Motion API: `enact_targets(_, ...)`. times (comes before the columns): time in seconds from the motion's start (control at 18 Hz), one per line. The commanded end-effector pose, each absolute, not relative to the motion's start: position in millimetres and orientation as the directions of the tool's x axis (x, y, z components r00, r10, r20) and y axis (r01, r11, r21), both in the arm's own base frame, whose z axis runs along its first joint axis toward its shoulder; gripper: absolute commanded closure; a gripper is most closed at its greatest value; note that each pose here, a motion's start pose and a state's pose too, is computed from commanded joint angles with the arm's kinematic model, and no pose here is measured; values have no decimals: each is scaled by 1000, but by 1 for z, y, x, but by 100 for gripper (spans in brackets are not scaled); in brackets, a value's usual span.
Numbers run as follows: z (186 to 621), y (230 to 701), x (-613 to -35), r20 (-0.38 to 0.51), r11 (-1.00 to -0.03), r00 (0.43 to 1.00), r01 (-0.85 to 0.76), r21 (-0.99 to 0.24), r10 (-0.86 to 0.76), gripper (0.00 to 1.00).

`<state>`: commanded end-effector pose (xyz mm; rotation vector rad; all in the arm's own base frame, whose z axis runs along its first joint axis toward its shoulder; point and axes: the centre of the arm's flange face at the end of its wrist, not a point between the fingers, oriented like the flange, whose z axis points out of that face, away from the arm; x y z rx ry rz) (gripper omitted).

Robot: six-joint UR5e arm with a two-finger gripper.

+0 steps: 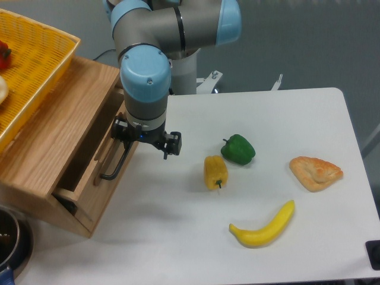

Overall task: Slide the top drawer open
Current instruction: 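Pull the handle outward, sliding the drawer out of the cabinet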

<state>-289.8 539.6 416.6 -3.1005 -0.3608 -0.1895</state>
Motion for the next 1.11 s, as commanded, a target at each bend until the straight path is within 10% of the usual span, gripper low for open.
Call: enact_targets(1.11,416,525,-334,107,-970,965,243,-31,239,0)
